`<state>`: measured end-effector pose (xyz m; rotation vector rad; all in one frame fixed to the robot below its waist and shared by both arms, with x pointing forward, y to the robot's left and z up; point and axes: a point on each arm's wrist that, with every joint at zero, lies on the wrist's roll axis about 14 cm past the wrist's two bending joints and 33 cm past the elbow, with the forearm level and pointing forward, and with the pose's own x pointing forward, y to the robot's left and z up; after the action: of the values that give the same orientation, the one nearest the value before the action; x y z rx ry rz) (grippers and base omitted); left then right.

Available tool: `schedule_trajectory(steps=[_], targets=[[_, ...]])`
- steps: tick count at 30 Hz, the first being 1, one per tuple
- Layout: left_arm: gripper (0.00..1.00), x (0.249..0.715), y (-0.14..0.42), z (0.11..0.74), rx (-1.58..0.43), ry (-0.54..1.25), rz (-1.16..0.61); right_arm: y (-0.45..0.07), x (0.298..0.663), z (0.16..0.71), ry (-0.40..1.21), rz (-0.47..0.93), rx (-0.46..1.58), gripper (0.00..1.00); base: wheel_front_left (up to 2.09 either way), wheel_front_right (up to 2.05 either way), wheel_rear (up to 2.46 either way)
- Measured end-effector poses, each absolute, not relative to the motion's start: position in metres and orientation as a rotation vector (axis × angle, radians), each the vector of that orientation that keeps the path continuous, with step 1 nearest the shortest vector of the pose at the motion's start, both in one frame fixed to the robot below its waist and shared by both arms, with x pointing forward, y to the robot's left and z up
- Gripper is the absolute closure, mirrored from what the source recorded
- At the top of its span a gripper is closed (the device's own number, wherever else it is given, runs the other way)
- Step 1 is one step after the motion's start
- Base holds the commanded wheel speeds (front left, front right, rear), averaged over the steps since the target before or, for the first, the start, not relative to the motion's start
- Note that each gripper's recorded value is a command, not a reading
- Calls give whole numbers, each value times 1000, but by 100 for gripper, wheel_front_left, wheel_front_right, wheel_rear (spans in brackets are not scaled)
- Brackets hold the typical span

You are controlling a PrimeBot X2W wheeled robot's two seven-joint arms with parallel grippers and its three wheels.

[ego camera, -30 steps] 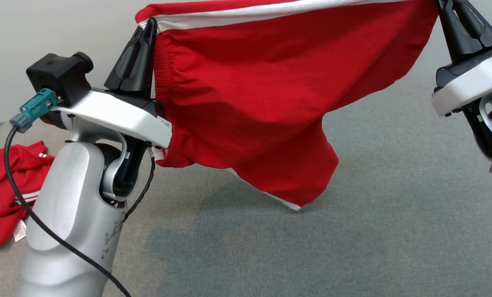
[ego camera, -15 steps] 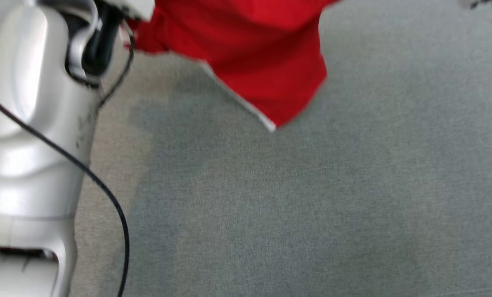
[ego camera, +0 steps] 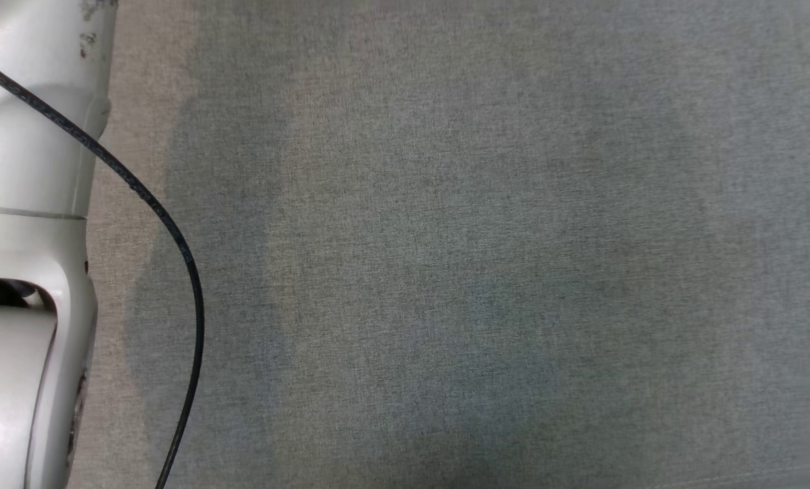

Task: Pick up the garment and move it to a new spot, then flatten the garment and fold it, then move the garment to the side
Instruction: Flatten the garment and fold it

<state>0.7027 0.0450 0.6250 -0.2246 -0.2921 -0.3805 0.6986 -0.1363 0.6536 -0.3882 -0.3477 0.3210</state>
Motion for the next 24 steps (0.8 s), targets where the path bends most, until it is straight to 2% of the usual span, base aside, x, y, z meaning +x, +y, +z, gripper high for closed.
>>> schedule_trajectory(steps=[4, 8, 10, 14, 24], targets=[[100, 712, 46, 581, -209, -222, -373, -125, 704, 634, -359, 347, -358, 100, 0, 0, 0], [100, 711, 43, 531, -184, -130, -387, -117, 699, 556, -224, 394, -364, 100, 0, 0, 0], [100, 705, 45, 511, -158, -96, -393, -114, 694, 534, -184, 412, -359, 100, 0, 0, 0], [100, 688, 45, 481, -96, -39, -415, -113, 681, 504, -119, 425, -341, 100, 0, 0, 0], [100, 643, 54, 431, 56, 99, -452, -106, 646, 469, -13, 463, -325, 100, 0, 0, 0]])
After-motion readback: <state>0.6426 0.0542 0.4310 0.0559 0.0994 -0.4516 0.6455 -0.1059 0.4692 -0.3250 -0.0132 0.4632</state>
